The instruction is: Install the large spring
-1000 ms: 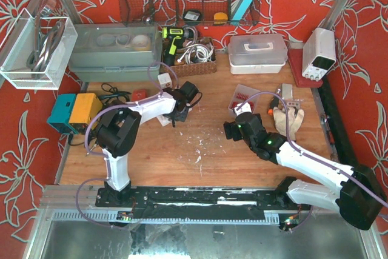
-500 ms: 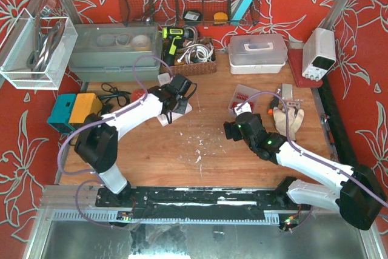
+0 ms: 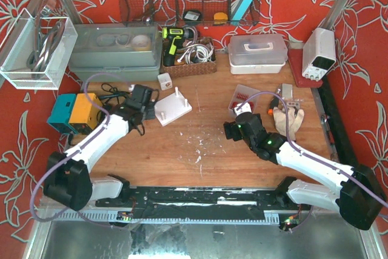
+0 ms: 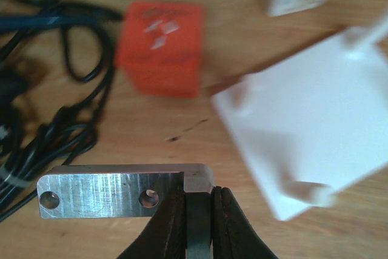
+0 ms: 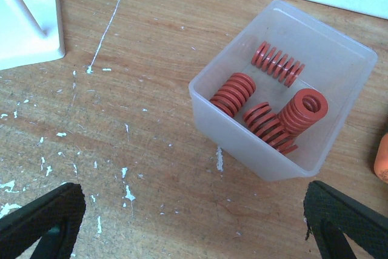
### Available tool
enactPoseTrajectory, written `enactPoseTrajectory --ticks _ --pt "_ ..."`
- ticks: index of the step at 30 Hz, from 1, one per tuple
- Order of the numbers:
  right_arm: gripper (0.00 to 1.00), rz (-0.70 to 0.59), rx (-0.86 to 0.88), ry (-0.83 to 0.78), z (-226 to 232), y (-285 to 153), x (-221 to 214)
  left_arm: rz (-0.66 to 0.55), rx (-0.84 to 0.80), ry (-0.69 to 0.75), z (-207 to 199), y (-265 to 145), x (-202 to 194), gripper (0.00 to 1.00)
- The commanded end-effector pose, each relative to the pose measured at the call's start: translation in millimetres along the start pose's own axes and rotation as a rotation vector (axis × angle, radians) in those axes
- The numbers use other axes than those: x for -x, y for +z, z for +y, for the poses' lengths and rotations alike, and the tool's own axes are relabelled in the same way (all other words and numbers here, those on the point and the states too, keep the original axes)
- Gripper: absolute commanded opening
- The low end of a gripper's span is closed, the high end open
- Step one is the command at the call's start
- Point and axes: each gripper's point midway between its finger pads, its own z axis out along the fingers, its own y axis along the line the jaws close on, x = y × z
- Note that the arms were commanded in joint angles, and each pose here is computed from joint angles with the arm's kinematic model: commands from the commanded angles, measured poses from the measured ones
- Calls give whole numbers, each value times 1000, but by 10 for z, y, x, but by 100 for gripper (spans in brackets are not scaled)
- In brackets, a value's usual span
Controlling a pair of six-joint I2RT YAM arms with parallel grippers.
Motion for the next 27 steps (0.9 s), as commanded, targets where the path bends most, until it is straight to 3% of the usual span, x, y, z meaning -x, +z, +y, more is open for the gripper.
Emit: enactPoseTrajectory --ticks 1,10,20,27 --pt "99 -22 1 9 10 -41 77 -8 -8 -179 328 145 -94 4" --pt "99 -17 -6 6 5 -28 66 66 49 -450 689 582 -548 0" --pt "99 -22 -17 8 -18 -38 73 117 113 -458 795 798 -796 7" --pt "99 -23 -17 12 -18 -31 70 92 114 -471 810 700 -649 54"
